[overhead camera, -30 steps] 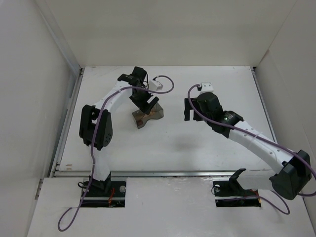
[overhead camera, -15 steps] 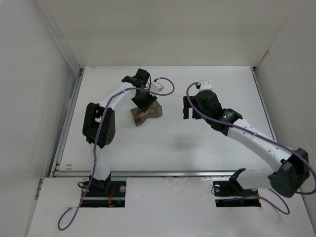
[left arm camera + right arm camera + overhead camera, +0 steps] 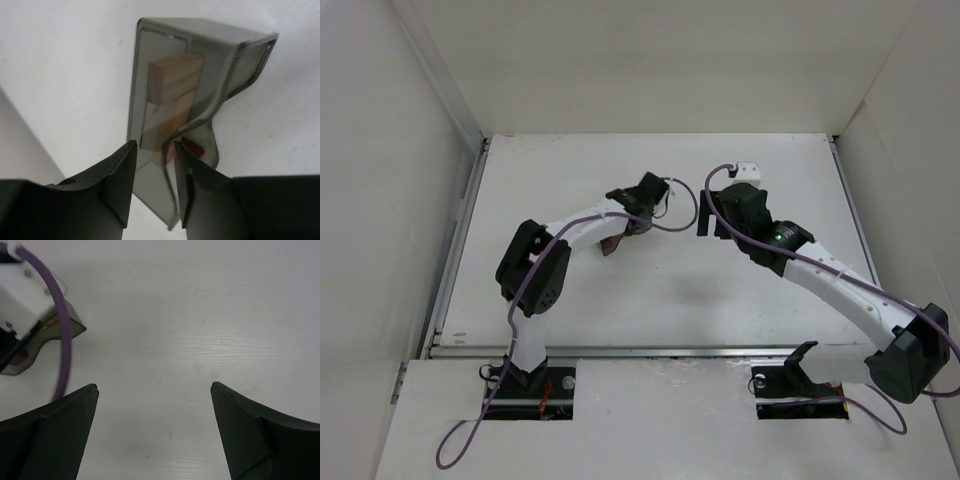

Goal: Build the wood block tower

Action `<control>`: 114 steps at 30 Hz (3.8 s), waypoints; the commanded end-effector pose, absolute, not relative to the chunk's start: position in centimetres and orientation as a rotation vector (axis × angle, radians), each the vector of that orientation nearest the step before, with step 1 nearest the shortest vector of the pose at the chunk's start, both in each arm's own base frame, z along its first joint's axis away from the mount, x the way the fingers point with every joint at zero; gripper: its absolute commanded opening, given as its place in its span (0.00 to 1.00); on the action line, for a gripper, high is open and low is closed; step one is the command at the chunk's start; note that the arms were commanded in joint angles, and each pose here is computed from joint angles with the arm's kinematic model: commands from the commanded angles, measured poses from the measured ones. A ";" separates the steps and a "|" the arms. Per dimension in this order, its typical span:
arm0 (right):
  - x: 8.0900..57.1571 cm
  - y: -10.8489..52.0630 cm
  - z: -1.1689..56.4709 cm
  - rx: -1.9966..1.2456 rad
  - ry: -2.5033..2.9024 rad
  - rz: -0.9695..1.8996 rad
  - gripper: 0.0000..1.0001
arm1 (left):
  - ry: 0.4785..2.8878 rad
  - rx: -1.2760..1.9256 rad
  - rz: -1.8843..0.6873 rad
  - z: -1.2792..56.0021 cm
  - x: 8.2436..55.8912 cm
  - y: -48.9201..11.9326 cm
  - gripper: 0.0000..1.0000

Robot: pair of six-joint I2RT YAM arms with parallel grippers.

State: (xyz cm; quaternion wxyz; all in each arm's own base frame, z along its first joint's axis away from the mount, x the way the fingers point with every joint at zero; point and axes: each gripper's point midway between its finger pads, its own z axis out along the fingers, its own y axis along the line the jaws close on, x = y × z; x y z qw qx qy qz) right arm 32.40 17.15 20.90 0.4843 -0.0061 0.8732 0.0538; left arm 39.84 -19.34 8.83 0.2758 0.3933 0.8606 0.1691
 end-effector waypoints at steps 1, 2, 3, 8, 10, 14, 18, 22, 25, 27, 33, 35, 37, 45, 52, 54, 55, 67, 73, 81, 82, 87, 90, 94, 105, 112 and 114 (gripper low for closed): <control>32.6 15.5 23.0 0.148 2.059 0.098 1.00 | 2.119 0.752 0.785 12.5 41.2 -17.8 0.00; 32.6 15.4 23.0 0.176 2.053 0.101 1.00 | 2.092 0.724 0.840 12.9 41.0 -17.5 0.00; 32.5 15.1 22.9 0.189 2.056 0.085 1.00 | 2.089 0.717 0.846 12.4 40.7 -17.8 0.00; 31.9 14.7 22.1 0.195 2.070 0.079 1.00 | 2.113 0.704 0.802 12.3 40.0 -18.7 0.00; 31.7 14.5 22.1 0.205 2.067 0.086 1.00 | 2.151 0.722 0.729 12.0 40.0 -19.3 0.00; 31.5 15.0 22.6 0.178 2.057 0.129 1.00 | 2.222 0.715 0.592 12.9 39.8 -19.9 0.00; 31.5 16.1 22.1 0.128 2.069 0.182 1.00 | 2.157 0.663 0.685 13.8 40.5 -18.8 0.00; 31.9 18.6 22.1 0.065 2.087 0.288 1.00 | 1.924 0.666 0.899 16.4 40.3 -18.5 0.00; 33.2 18.3 24.1 0.160 2.050 0.336 1.00 | 1.763 0.776 1.054 15.8 39.2 -18.8 0.00; 33.9 18.0 24.9 0.206 2.032 0.348 1.00 | 1.740 0.875 1.050 14.0 38.4 -20.1 0.00; 33.9 17.1 24.8 0.213 2.046 0.317 1.00 | 1.970 1.087 0.791 8.1 34.5 -23.5 0.43; 33.7 17.0 24.8 0.213 2.045 0.318 1.00 | 2.056 1.114 0.677 8.3 33.8 -24.8 0.67; 33.3 16.9 24.1 0.204 2.061 0.321 1.00 | 2.137 1.095 0.558 9.5 33.1 -26.2 0.81; 32.6 17.7 24.7 0.108 2.065 0.366 1.00 | 2.286 1.028 0.119 15.4 33.5 -26.6 0.99; 31.9 18.4 24.4 0.015 2.083 0.400 1.00 | 2.398 0.996 -0.135 14.4 35.5 -22.8 0.99; 31.9 18.4 24.4 0.015 2.083 0.400 1.00 | 2.371 0.977 -0.163 15.1 36.5 -22.7 0.99; 32.0 18.5 24.8 0.017 2.075 0.405 1.00 | 2.381 0.988 -0.169 14.5 36.7 -22.4 0.99; 32.2 17.5 28.5 0.081 1.969 0.424 1.00 | 2.367 0.980 -0.048 14.0 37.9 -20.4 0.99; 33.2 19.0 34.4 0.050 1.855 0.516 1.00 | 2.293 1.064 0.325 12.6 37.2 -19.7 0.99; 33.2 22.6 38.8 -0.129 1.800 0.667 1.00 | 2.235 0.968 0.402 15.2 39.3 -20.5 0.99; 33.3 22.7 38.0 -0.132 1.829 0.657 1.00 | 2.226 0.956 0.411 15.7 39.5 -20.5 0.99; 32.8 19.4 39.7 -0.021 1.778 0.569 1.00 | 2.305 0.956 0.209 16.2 39.2 -20.4 0.99; 32.2 18.3 39.7 -0.012 1.768 0.545 1.00 | 2.416 1.052 0.030 13.8 37.7 -19.7 0.99; 32.0 17.6 37.4 -0.006 1.824 0.507 1.00 | 2.514 1.102 -0.233 12.3 36.3 -20.1 0.99; 31.7 17.8 35.9 -0.024 1.855 0.512 1.00 | 2.486 1.143 -0.383 11.0 37.2 -21.4 0.98; 31.5 17.5 35.0 -0.021 1.881 0.493 1.00 | 2.478 1.095 -0.463 12.2 37.2 -22.6 0.94; 31.5 17.3 35.0 -0.015 1.879 0.485 1.00 | 2.449 1.047 -0.469 13.8 37.5 -22.8 0.94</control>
